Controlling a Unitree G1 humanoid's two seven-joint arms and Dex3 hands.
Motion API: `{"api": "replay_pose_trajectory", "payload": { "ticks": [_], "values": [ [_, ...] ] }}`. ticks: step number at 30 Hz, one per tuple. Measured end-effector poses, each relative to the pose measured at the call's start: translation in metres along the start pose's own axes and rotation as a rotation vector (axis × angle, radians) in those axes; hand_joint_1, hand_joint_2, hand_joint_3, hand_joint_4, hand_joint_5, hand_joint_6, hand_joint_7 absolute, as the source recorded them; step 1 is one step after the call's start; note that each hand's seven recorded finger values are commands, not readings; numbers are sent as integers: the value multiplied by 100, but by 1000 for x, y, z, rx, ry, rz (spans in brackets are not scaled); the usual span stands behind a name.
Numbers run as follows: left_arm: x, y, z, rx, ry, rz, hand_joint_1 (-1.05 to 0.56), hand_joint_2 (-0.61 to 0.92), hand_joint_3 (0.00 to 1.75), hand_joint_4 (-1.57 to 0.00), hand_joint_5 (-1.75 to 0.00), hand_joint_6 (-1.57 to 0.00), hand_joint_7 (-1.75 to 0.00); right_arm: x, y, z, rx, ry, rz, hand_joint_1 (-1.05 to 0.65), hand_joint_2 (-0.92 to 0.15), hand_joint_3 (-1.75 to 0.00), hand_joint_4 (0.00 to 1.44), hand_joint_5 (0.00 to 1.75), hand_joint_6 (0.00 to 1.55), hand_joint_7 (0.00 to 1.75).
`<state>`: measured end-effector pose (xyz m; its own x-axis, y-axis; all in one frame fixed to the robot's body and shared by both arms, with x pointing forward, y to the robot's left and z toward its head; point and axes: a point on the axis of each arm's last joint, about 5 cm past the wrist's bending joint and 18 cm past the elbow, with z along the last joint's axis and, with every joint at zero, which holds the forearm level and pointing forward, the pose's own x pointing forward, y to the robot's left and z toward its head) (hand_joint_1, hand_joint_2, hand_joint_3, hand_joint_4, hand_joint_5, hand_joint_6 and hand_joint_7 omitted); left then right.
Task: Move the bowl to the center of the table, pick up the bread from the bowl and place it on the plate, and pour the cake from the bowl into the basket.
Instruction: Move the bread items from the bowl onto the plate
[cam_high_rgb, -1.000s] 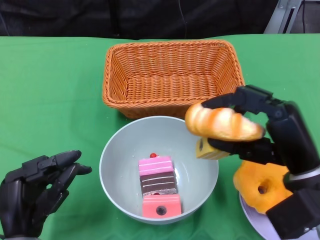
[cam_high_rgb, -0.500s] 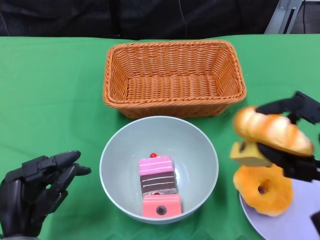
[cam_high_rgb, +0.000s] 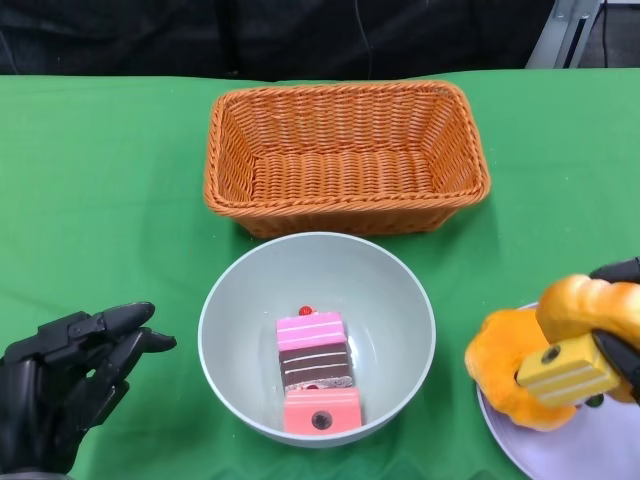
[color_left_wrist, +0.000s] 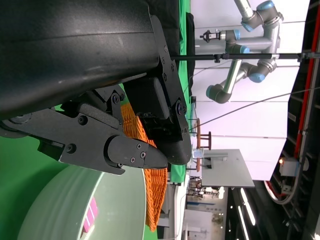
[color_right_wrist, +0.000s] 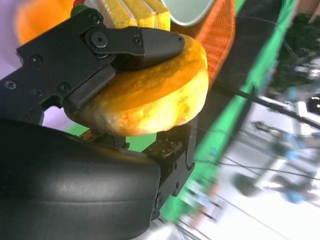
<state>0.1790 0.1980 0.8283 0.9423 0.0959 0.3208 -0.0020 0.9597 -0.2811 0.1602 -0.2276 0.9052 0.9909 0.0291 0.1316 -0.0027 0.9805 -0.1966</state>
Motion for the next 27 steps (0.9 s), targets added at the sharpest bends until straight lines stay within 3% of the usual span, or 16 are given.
{"api": "replay_pose_trajectory", "payload": {
  "ticks": [5, 12, 27],
  "values": [
    [0, 1, 0, 5, -6, 9, -28, 92, 19, -87, -95, -128, -1, -1, -5, -1, 120, 187, 56, -11, -92, -44, 57, 175, 50, 142],
    [-1, 2, 0, 1, -9, 12, -28, 92, 18, -88, -93, -128, -1, -1, -3, -4, 176, 348, 96, -9, -92, -45, 54, 175, 50, 144],
    [1, 2, -1, -7, -9, 5, -27, 92, 18, -89, -92, -128, -1, 2, 0, -6, 191, 387, 126, -10, -92, -46, 58, 174, 51, 140]
  ]
}}
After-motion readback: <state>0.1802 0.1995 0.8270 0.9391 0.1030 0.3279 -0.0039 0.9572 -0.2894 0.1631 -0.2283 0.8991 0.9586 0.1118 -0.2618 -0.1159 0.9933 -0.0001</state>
